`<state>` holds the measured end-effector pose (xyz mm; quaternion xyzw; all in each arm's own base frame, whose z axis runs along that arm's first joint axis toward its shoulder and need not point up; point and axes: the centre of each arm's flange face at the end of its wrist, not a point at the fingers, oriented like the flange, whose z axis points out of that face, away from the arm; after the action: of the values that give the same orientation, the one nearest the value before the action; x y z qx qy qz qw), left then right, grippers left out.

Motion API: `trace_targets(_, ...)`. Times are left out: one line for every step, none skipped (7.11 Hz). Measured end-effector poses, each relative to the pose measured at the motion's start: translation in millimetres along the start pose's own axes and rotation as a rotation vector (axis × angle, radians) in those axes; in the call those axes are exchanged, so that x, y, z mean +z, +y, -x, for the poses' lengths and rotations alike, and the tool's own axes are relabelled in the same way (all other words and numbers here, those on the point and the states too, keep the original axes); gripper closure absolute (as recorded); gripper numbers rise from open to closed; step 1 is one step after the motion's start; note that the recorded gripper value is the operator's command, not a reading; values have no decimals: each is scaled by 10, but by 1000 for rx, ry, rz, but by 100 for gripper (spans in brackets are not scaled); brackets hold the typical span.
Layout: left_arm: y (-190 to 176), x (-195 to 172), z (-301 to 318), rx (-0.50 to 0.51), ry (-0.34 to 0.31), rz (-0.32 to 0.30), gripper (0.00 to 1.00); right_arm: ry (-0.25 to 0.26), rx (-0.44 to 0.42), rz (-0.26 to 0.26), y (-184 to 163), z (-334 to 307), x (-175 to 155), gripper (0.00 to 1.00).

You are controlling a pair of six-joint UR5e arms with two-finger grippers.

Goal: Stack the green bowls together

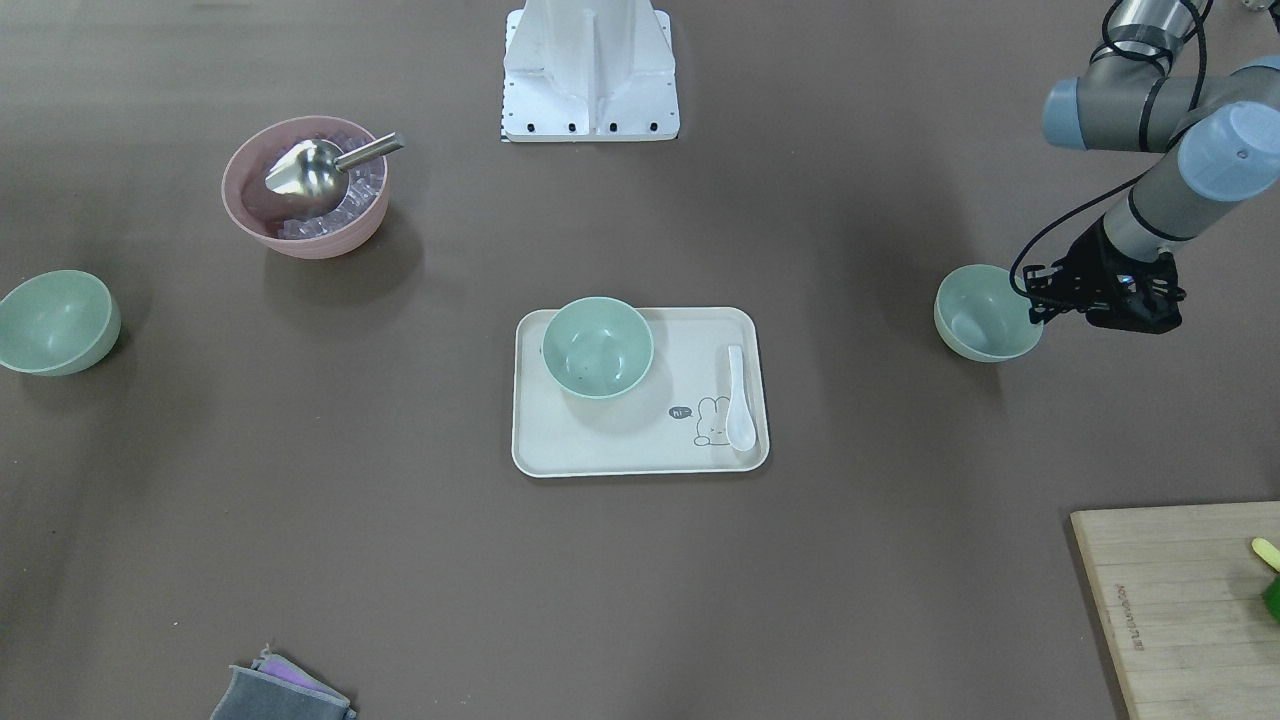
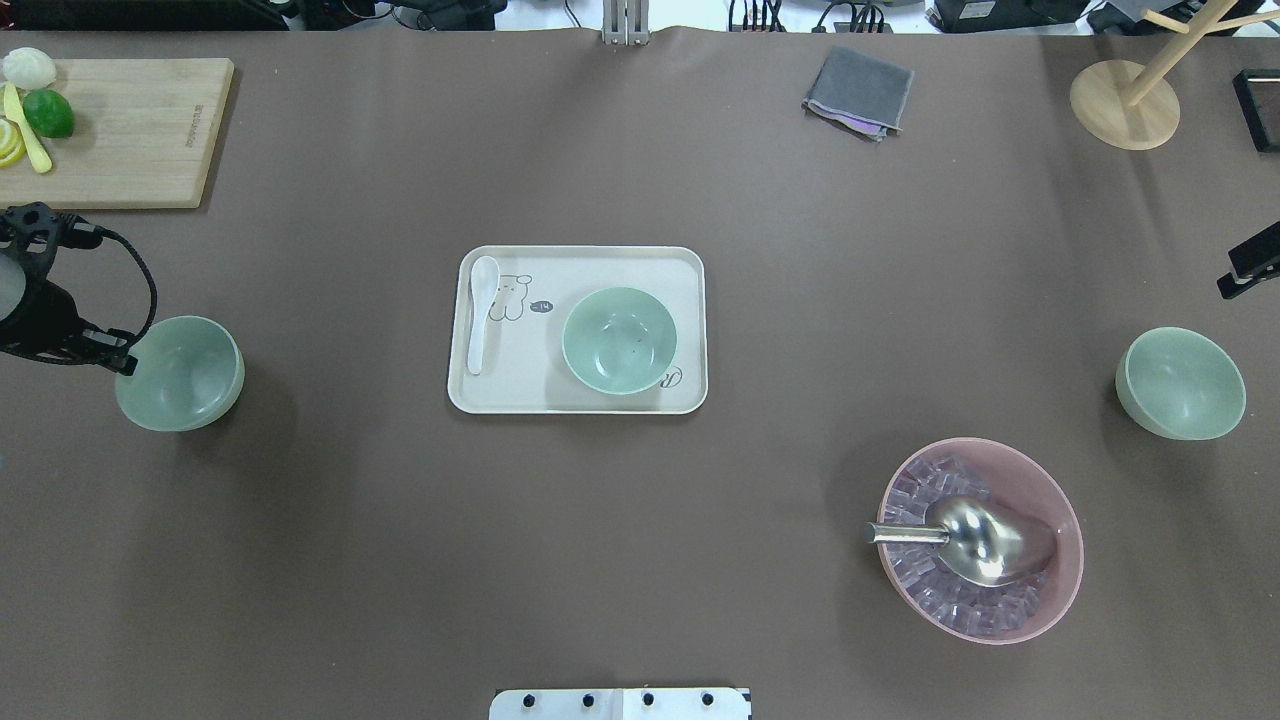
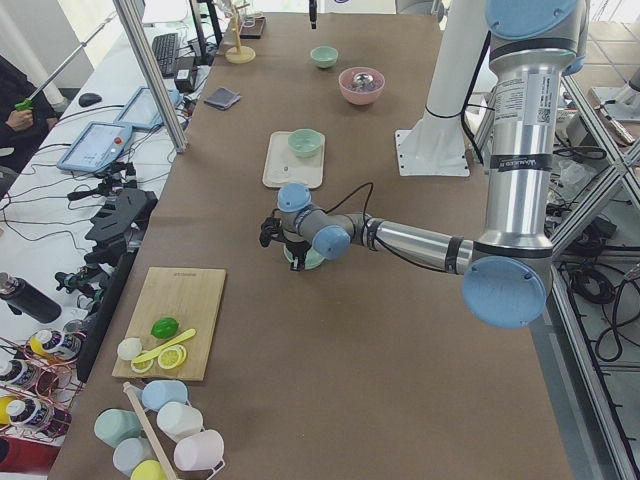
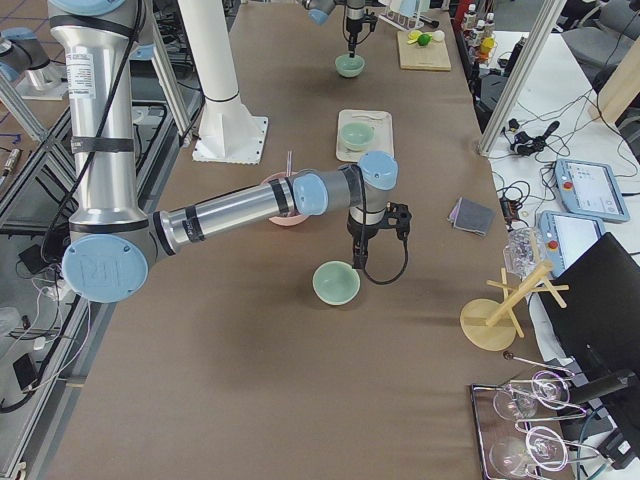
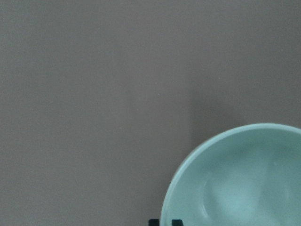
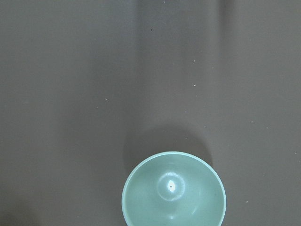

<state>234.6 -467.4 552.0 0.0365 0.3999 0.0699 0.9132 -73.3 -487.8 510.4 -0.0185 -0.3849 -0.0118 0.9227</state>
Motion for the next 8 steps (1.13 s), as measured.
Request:
trace_targets(23, -58, -25, 2, 24, 7, 100, -1, -1, 0, -5, 4, -1, 0)
trace_targets(10, -190, -4, -10, 71, 17, 100, 1, -3, -1, -10, 3, -1, 0)
trace_targets(-43, -380, 64, -34, 119, 18, 100, 6, -4, 1, -14, -21, 14, 0)
trace_targets(-121, -557, 82, -56, 157, 14, 100, 19, -8, 7, -24, -81, 62, 0)
trace_targets(-252, -687, -7, -76, 173, 10, 100, 42, -12, 13, -40, -167, 130, 0)
trace_targets(-425, -827, -188, -103, 179, 9, 100, 64, -15, 16, -64, -303, 248, 0)
trace_targets(-573, -978, -396, -122, 179, 10, 100, 70, -24, 6, -97, -501, 443, 0)
trace_targets(-686, -1128, -596, -136, 174, 15, 100, 64, -36, -15, -119, -711, 655, 1)
